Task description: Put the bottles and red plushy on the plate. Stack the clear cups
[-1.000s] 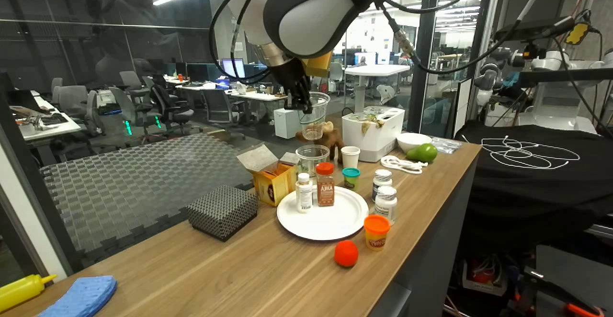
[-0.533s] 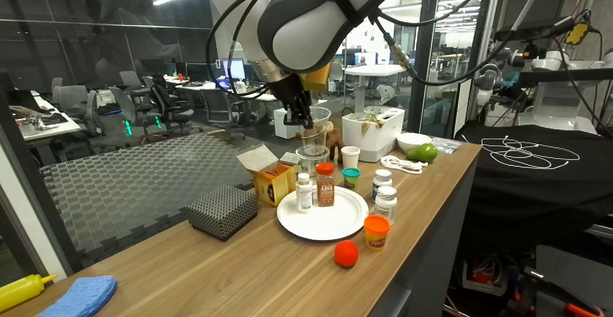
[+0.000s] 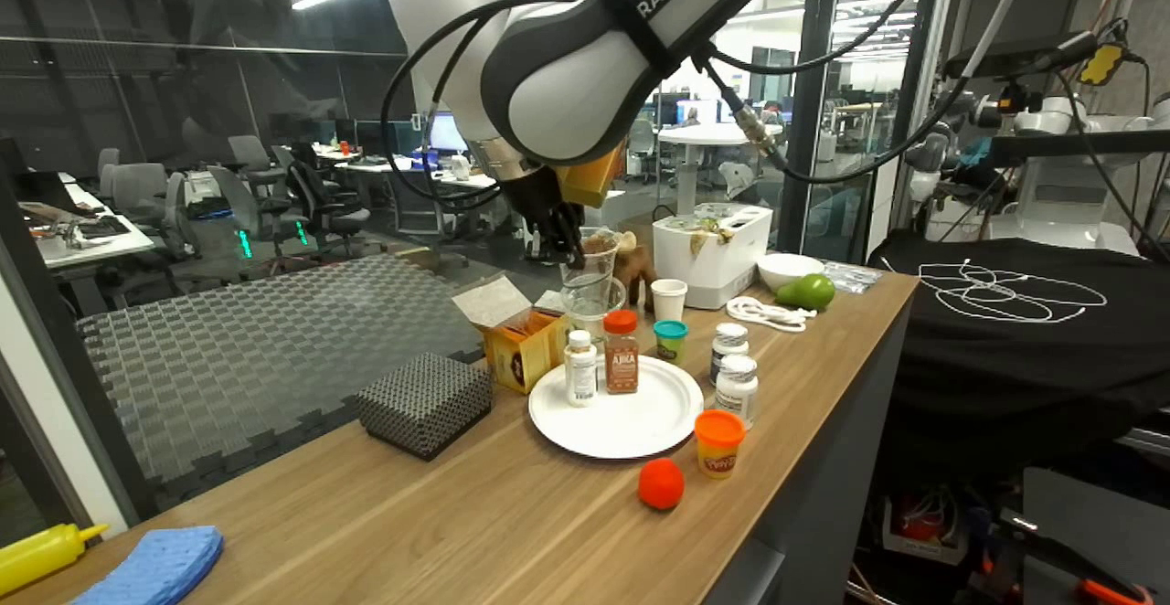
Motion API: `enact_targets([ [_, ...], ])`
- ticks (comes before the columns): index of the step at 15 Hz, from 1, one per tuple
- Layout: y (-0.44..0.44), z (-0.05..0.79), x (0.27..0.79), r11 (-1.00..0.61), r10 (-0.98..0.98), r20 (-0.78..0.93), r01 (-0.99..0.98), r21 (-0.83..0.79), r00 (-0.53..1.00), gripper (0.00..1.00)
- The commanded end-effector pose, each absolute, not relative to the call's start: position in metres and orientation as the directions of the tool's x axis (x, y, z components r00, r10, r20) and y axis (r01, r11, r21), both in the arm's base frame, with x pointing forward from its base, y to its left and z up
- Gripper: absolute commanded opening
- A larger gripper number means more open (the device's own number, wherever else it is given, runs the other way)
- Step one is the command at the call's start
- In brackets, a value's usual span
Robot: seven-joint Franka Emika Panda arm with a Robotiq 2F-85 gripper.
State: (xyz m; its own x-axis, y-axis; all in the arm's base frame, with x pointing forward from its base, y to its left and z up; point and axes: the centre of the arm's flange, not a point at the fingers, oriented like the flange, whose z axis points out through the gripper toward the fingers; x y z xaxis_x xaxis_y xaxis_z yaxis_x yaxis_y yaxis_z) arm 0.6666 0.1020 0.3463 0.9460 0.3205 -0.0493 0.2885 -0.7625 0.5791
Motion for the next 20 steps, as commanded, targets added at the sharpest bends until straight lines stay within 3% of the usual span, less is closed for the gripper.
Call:
enact_targets([
  [1, 0.103, 0.345, 0.673, -0.771, 0.300, -0.007, 0.247, 0.587, 0.954, 0.06],
  [4, 0.099, 0.337, 0.675, -0.758, 0.296, 0.000, 0.235, 0.609, 0.955, 0.11],
  [8, 0.094, 0.326, 0.679, -0.760, 0.297, 0.004, 0.234, 0.606, 0.955, 0.10],
  [10, 0.092, 0.322, 0.680, -0.757, 0.298, 0.005, 0.233, 0.610, 0.955, 0.18],
  [11, 0.090, 0.321, 0.681, -0.755, 0.295, 0.009, 0.228, 0.614, 0.955, 0.39],
  [12, 0.088, 0.323, 0.683, -0.757, 0.289, 0.019, 0.217, 0.617, 0.957, 0.39],
  [13, 0.086, 0.326, 0.684, -0.759, 0.286, 0.026, 0.210, 0.617, 0.958, 0.45],
  [18, 0.070, 0.368, 0.682, -0.800, 0.243, 0.077, 0.155, 0.579, 0.967, 0.84],
  [20, 0.054, 0.392, 0.673, -0.861, 0.186, 0.098, 0.114, 0.496, 0.978, 0.99],
])
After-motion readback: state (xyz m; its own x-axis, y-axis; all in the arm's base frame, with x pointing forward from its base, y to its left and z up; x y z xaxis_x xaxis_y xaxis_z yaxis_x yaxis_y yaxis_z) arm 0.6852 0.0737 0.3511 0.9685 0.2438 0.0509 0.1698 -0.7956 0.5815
